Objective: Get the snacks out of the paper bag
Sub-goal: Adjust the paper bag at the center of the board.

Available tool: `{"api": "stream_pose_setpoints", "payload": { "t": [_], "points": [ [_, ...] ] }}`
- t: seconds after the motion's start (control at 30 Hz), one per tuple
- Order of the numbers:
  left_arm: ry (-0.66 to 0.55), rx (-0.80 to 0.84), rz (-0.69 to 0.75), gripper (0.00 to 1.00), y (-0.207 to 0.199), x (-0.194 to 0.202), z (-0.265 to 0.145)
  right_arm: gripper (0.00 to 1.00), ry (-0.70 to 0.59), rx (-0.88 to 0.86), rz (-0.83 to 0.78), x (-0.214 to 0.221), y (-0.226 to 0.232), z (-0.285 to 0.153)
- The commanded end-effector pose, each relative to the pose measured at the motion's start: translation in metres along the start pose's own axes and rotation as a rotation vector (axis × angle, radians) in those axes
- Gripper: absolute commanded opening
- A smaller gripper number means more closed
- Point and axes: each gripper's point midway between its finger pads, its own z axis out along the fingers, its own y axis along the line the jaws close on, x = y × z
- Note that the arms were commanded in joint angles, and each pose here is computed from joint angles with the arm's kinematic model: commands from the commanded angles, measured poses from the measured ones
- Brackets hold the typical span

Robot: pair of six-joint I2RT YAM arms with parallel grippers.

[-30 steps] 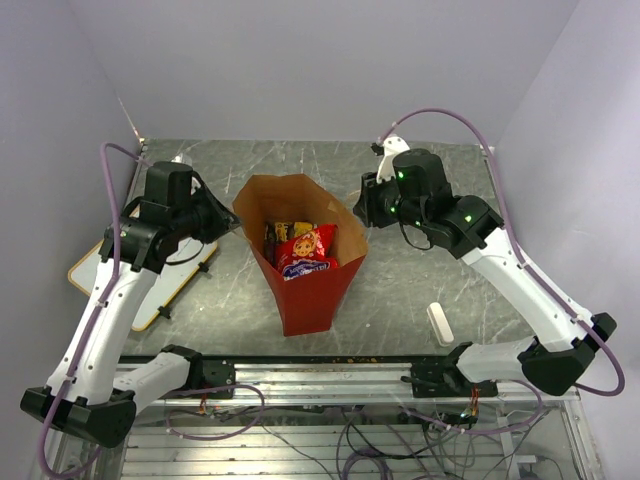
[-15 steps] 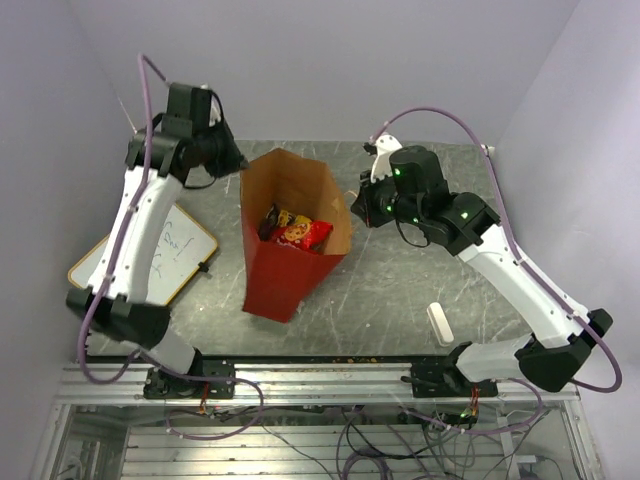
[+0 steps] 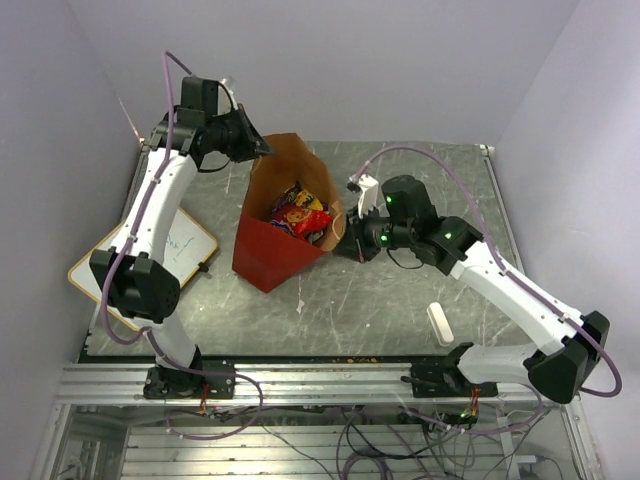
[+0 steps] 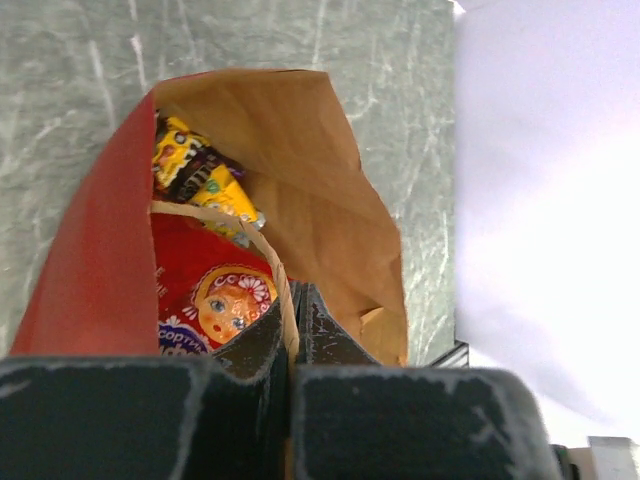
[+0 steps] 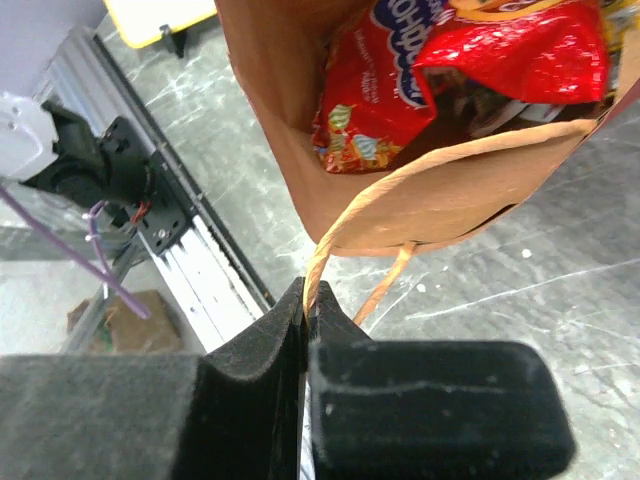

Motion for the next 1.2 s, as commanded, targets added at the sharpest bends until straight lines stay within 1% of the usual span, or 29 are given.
{"api": "stream_pose_setpoints", "payload": {
  "t": [0.0,0.07,0.17,0.3,0.4,0.5,0.63,0.77,0.9,1.0,1.1,1.17],
  "points": [
    [-0.066,0.227,0.073,0.07,-0.063,-0.009,-0.022,0.00,-0.017,-0.163,-0.026,0.005,0.031,-0.014],
    [-0.036,0.262,0.077,0.07,-0.075,0.004,-0.020,0.00,0.019,-0.166,-0.027,0.017,0.030,-0.016],
    [-0.019,0.297,0.088,0.07,-0.094,0.020,-0.021,0.00,0.052,-0.104,-0.008,0.030,0.019,-0.018],
    [-0.037,0.328,0.131,0.07,-0.108,0.027,-0.028,0.01,0.021,-0.049,0.032,0.031,0.010,-0.016],
    [-0.063,0.271,0.219,0.07,-0.104,0.014,-0.029,0.01,-0.011,-0.004,0.069,0.013,0.004,-0.006],
    [-0.094,0.254,0.322,0.07,-0.109,-0.004,-0.026,0.01,-0.019,0.003,0.063,-0.008,0.002,0.006],
    [-0.167,0.244,0.441,0.07,-0.120,-0.032,-0.027,0.01,-0.025,-0.061,0.055,-0.024,0.012,0.019],
    [-0.240,0.220,0.511,0.07,-0.120,-0.056,-0.031,0.01,-0.024,-0.101,0.061,-0.031,0.016,0.033],
    [-0.293,0.243,0.572,0.07,-0.119,-0.068,-0.037,0.01,-0.023,-0.094,0.075,-0.041,0.014,0.044],
    [-0.305,0.251,0.586,0.07,-0.117,-0.069,-0.037,0.01,-0.004,-0.091,0.102,-0.035,0.011,0.051],
    [-0.249,0.296,0.540,0.07,-0.115,-0.054,-0.028,0.01,0.054,-0.074,0.124,-0.015,0.005,0.055],
    [-0.205,0.335,0.499,0.07,-0.114,-0.036,-0.023,0.01,0.094,-0.061,0.133,0.000,0.001,0.055]
  ]
}}
